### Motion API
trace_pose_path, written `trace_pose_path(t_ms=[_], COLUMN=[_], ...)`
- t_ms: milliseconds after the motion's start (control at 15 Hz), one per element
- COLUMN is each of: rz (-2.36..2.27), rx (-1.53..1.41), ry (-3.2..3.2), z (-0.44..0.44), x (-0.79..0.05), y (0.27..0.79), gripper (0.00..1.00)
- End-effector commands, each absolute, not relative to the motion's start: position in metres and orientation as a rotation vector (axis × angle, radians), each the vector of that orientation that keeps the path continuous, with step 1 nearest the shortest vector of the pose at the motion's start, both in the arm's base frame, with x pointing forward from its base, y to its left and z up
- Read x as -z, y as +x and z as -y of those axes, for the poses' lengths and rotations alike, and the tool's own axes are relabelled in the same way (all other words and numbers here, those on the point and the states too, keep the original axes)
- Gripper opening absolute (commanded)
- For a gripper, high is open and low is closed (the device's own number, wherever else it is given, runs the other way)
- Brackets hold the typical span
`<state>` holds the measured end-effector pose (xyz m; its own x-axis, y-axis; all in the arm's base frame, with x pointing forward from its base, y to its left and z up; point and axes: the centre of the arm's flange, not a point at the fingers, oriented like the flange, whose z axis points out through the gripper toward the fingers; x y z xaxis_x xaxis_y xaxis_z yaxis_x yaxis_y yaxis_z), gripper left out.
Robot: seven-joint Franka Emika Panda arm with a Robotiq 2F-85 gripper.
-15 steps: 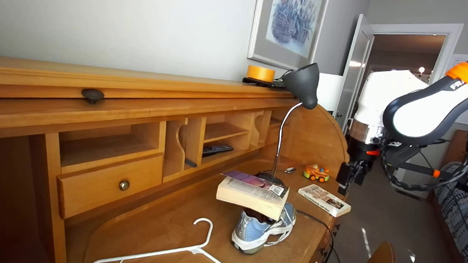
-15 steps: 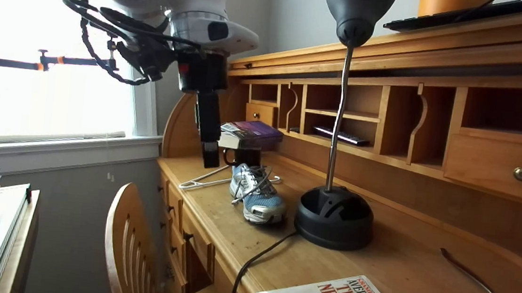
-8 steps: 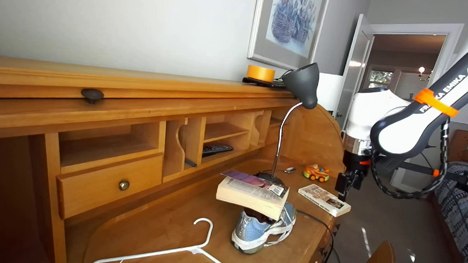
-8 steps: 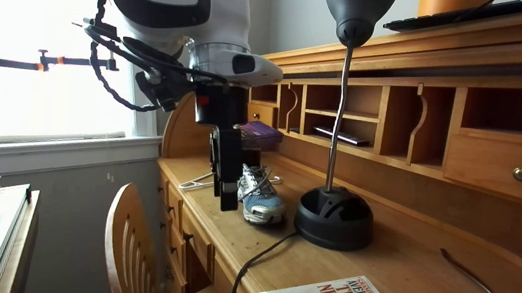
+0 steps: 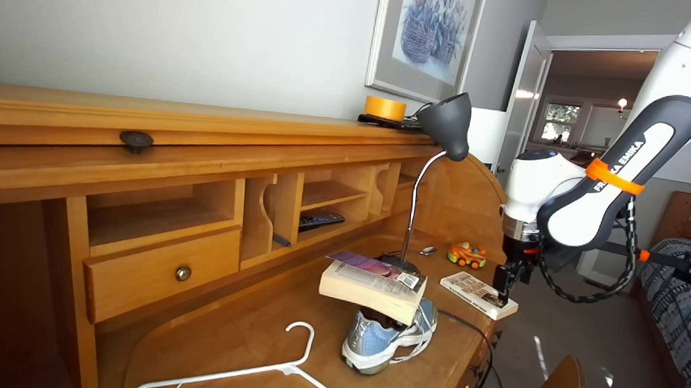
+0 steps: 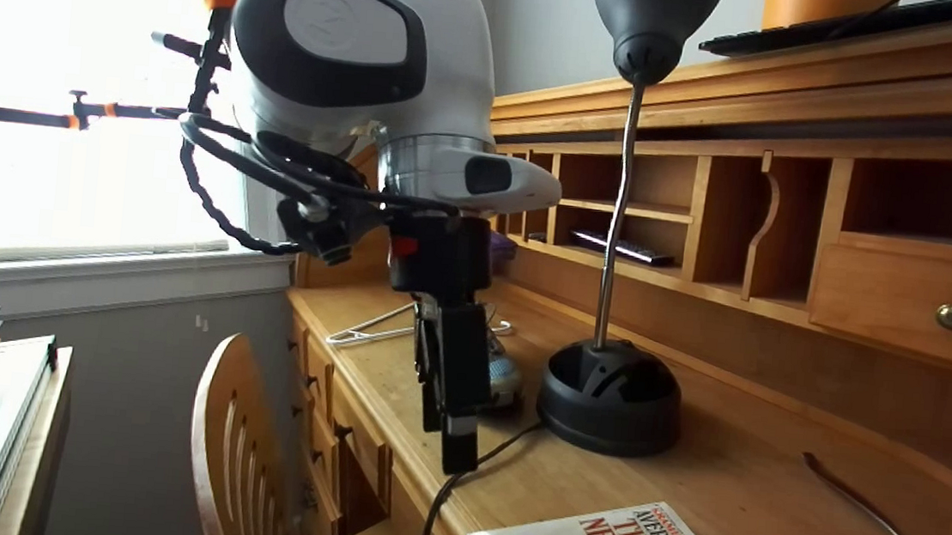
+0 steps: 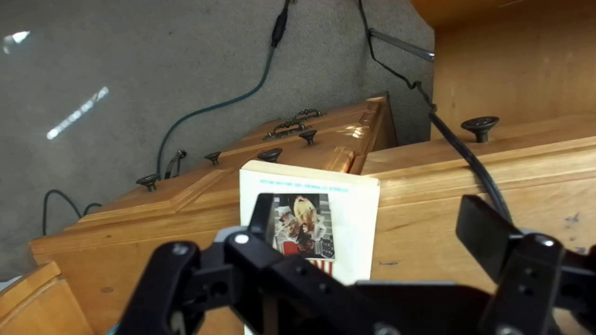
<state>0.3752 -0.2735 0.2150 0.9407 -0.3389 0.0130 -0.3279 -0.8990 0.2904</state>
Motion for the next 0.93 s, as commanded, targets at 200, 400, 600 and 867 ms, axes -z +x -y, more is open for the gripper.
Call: trace_pose_path(t_ms=[200, 400, 600, 867], rz=[0.475, 0.451, 0.422, 0.385], rx=[0.02, 0.056, 0.074, 0.074], ry=[2.686, 2.651, 2.625, 2.579], z=[0.277, 0.274, 0.268, 0.259], x=[-0.18, -0.171, -0.162, -0.15], y=[0.384, 0.383, 0.382, 0.381], gripper=[1.0, 1.0, 1.0, 1.0])
